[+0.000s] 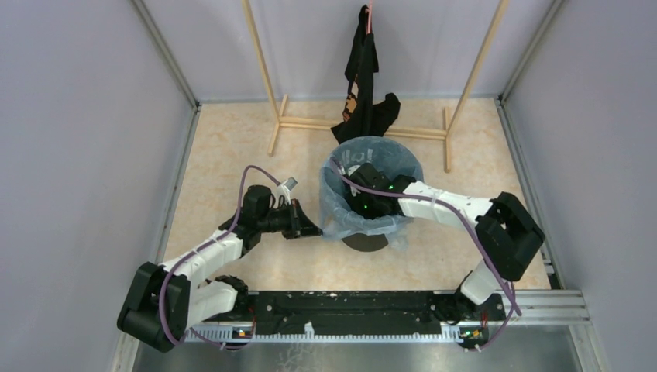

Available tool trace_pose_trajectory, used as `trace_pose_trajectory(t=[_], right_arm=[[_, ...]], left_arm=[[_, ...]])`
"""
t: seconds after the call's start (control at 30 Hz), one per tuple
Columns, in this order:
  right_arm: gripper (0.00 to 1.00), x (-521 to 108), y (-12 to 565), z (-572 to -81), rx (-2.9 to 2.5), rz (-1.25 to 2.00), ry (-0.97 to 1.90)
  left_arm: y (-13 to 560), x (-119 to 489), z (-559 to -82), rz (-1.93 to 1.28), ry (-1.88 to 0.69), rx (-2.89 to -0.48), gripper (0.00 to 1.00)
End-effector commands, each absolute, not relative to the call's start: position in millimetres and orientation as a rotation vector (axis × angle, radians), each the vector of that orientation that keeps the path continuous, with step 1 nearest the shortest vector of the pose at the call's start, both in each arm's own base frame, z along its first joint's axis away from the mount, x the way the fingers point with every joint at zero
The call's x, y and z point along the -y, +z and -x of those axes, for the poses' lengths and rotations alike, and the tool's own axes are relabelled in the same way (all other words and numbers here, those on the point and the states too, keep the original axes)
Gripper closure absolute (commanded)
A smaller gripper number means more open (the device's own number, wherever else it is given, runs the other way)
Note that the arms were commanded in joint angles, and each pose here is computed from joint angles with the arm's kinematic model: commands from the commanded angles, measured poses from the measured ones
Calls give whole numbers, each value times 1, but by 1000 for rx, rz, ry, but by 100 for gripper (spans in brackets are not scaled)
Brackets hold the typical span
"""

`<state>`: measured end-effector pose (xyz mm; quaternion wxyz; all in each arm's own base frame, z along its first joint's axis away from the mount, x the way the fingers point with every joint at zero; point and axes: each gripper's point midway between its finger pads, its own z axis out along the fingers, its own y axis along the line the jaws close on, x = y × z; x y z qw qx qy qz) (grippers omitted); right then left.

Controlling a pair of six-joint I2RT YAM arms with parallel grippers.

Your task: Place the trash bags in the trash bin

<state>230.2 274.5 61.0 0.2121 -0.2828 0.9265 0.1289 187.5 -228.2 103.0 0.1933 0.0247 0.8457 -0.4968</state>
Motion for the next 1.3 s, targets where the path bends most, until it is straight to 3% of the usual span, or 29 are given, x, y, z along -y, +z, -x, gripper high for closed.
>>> trace_pose_trajectory(t=[0.0,0.4,0.6,0.77,0.87,0.97,1.13,1.27], right_arm=[[62,-289,118,-231,-2470,737,485],[34,-277,176,-233,-2375,652,482],[20,-271,227,-235,-2272,626,508],[9,-261,289,-226,-2126,588,592],[2,-244,335,-214,-1991,551,645],[1,-218,374,-201,-1862,511,653],[1,-156,411,-186,-1697,380,549],[1,-108,427,-173,-1603,264,476]], left_arm=[[118,232,-192,-138,-1405,-2309,93],[118,232,-191,-137,-1404,-2316,93],[122,231,-192,-130,-1390,-2313,84],[127,228,-193,-91,-1372,-2306,55],[132,225,-193,-70,-1353,-2294,47],[138,217,-190,-30,-1305,-2290,37],[180,198,-192,-14,-1181,-2150,8],[247,176,-201,-27,-1034,-1944,2]])
